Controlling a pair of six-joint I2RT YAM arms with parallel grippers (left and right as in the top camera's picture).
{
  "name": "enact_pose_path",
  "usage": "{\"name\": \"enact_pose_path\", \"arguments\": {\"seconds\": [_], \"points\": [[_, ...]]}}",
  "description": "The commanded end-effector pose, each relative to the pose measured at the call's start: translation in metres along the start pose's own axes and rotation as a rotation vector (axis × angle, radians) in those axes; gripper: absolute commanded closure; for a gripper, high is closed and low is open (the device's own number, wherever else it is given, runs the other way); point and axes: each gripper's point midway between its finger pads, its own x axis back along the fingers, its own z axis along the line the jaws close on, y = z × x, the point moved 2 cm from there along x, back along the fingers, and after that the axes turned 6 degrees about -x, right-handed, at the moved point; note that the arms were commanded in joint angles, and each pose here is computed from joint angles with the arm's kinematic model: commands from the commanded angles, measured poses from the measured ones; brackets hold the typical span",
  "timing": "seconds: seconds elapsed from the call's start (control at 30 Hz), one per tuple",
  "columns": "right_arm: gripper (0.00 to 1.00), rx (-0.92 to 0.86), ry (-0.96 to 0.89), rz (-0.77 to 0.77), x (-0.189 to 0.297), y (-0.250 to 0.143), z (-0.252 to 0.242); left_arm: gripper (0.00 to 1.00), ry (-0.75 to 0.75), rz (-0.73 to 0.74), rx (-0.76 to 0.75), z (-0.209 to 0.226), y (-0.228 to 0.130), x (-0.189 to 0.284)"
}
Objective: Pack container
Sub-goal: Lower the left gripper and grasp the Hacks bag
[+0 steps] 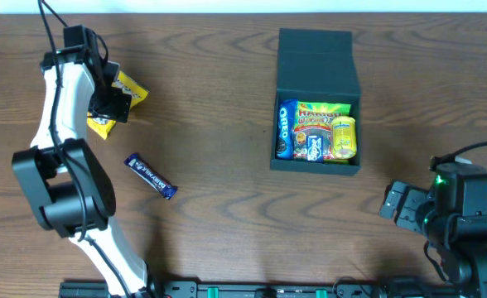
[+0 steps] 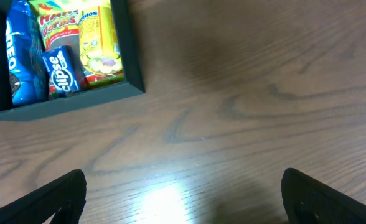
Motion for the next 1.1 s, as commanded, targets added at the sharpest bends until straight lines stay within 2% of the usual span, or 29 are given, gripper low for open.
{"name": "enact_pose_path", "arguments": {"seconds": [0.0,1.07], "points": [[0.01,0.004,-0.008,-0.012,0.000,0.002,-0.002,0.05,-0.014,-0.013,-0.032,0.003,0.004,-0.004],[0.01,-0.021,0.000,-0.025,0.000,0.005,0.000,0.05,-0.081,-0.124,-0.022,0.004,0.038,-0.064]]}}
